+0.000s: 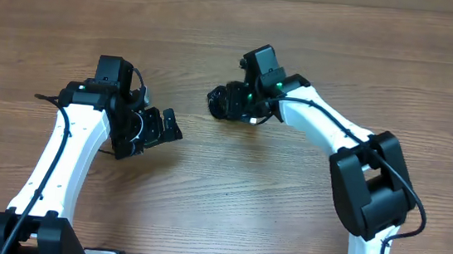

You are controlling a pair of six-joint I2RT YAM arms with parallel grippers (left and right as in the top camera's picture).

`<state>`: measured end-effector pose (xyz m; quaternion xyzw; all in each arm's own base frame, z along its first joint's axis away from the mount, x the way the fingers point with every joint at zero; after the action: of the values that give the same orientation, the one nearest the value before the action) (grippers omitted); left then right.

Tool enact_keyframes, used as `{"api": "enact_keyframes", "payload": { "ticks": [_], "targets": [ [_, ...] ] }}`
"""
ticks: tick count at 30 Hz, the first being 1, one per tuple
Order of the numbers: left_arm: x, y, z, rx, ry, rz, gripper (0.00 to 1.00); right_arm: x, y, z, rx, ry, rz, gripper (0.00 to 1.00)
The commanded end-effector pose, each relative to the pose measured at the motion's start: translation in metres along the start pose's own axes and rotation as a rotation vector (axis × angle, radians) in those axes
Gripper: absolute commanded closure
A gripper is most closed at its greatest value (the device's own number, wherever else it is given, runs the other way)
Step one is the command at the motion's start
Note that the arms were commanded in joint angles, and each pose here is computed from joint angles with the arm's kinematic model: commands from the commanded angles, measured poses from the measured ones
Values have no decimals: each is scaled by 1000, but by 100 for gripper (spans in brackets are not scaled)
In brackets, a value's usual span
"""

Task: Untangle cables
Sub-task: 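Move both grippers inward toward the coiled black cable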

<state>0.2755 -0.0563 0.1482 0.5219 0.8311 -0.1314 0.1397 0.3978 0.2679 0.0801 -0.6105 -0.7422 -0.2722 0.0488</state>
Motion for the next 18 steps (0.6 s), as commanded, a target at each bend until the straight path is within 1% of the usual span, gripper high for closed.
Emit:
{"api": "enact_keyframes", "payload": {
  "ticks": [1, 4, 7, 8, 10, 13, 14, 15, 16, 17, 18],
  "targets": [
    [-5, 1, -1, 5, -17, 31, 0, 14, 2, 7, -12, 9, -27, 52],
    [-5, 1, -1, 5, -16, 32, 0, 19, -1, 11, -23, -28, -50, 61],
    [-5, 1, -1, 4, -16, 31, 0, 15, -1, 11, -34, -66, -52, 77],
    [-5, 1, -1, 5, -16, 32, 0, 15, -1, 11, -35, -67, -52, 84],
    [-5, 1, -1, 5, -16, 32, 0, 15, -1, 11, -34, -66, -52, 96],
    [-5, 1, -1, 6, -16, 32, 0, 19, -1, 8, -24, -43, -51, 96],
    [-4, 0, -1, 8, -15, 31, 7, 22, 0, 4, -21, -29, -50, 96],
    [-7, -1, -1, 21, -33, 31, 40, 30, 3, -5, -17, 11, -50, 96],
    [-13, -4, -2, 38, -77, 59, 76, 35, 5, -12, -13, 40, -51, 96],
    [-28, -7, -4, 65, -192, 155, 96, 54, 9, -35, -5, 141, -61, 96],
    [-40, -8, -8, 70, -288, 234, 96, 67, 12, -51, -6, 212, -86, 96]
  ]
}}
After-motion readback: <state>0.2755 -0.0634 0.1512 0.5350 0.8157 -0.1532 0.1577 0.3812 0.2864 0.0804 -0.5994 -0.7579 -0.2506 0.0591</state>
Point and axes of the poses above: each gripper's point midway between its finger pads, its own z axis out along the fingers, its own x axis along the line the jaws close on, y = z × x, the point moved 4 cm from there along -z, back along the fingers, and after that the axes turned 8 degrees about -z, right-handed, at the moved point
